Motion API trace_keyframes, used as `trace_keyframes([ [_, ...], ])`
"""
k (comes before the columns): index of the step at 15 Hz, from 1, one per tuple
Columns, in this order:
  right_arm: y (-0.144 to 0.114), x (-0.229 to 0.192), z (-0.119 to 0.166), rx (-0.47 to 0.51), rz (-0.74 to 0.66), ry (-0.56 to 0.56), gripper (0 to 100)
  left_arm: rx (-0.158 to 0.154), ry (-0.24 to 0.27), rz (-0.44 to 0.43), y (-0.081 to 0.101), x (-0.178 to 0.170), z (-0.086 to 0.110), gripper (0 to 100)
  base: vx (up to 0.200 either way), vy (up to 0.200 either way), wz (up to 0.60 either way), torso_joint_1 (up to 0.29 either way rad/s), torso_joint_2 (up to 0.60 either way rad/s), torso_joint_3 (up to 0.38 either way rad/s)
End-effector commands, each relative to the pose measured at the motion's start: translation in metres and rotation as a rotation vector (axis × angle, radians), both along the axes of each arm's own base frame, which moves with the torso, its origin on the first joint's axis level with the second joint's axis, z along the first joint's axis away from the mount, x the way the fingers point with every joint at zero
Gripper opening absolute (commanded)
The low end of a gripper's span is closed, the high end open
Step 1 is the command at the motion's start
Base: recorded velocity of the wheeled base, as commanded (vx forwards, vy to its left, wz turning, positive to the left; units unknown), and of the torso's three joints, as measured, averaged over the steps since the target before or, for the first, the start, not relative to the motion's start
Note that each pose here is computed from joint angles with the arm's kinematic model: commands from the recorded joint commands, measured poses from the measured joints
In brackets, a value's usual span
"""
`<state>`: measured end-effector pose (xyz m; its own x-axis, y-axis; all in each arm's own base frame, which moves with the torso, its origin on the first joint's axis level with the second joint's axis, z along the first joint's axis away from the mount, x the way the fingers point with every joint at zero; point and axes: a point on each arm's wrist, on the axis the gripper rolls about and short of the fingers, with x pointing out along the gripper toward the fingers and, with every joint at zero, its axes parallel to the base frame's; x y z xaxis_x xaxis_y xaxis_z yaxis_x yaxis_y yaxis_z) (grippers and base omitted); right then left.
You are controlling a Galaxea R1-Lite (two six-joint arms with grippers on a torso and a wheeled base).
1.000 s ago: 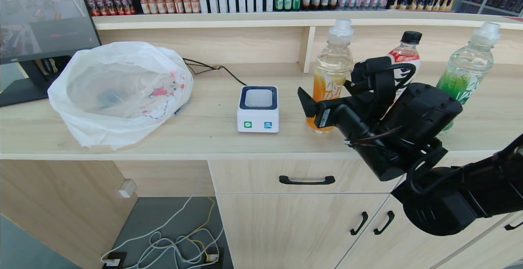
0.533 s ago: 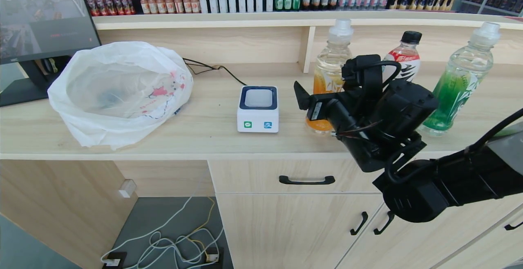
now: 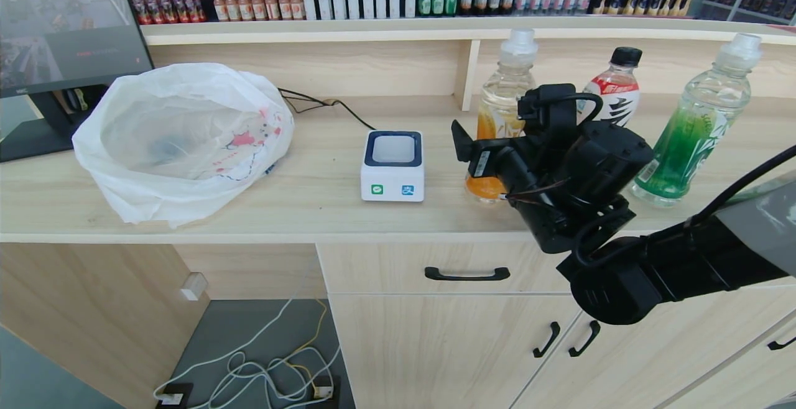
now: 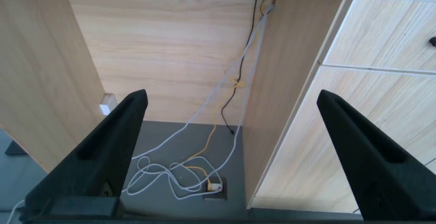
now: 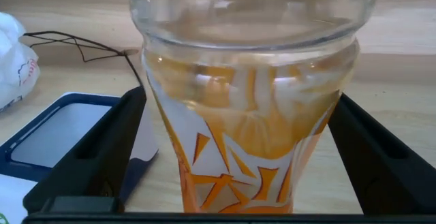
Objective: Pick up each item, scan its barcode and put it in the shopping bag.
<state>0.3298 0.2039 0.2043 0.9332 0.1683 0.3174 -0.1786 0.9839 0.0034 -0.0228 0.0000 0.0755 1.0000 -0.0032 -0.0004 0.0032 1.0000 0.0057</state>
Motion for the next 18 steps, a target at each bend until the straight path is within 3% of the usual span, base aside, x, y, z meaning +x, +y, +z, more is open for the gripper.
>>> trace_keyframes([
  [1, -0.0013, 0.0034, 0.0045, 0.012, -0.013, -0.016, 100, 0.0, 0.0, 0.0, 0.0, 0.0, 0.0, 100, 0.0, 0.0, 0.0, 0.0, 0.0, 0.0],
  [7, -0.0032, 0.0051, 0.0054, 0.019, -0.024, -0.02, 100, 0.0, 0.0, 0.0, 0.0, 0.0, 0.0, 100, 0.0, 0.0, 0.0, 0.0, 0.0, 0.0],
  [8, -0.0037, 0.0048, 0.0034, 0.017, -0.033, -0.012, 0, 0.0, 0.0, 0.0, 0.0, 0.0, 0.0, 100, 0.0, 0.0, 0.0, 0.0, 0.0, 0.0],
  [18, -0.0049, 0.0027, 0.0121, 0.037, -0.031, -0.041, 0, 0.0, 0.0, 0.002, 0.0, 0.0, 0.0, 100, 0.0, 0.0, 0.0, 0.0, 0.0, 0.0],
])
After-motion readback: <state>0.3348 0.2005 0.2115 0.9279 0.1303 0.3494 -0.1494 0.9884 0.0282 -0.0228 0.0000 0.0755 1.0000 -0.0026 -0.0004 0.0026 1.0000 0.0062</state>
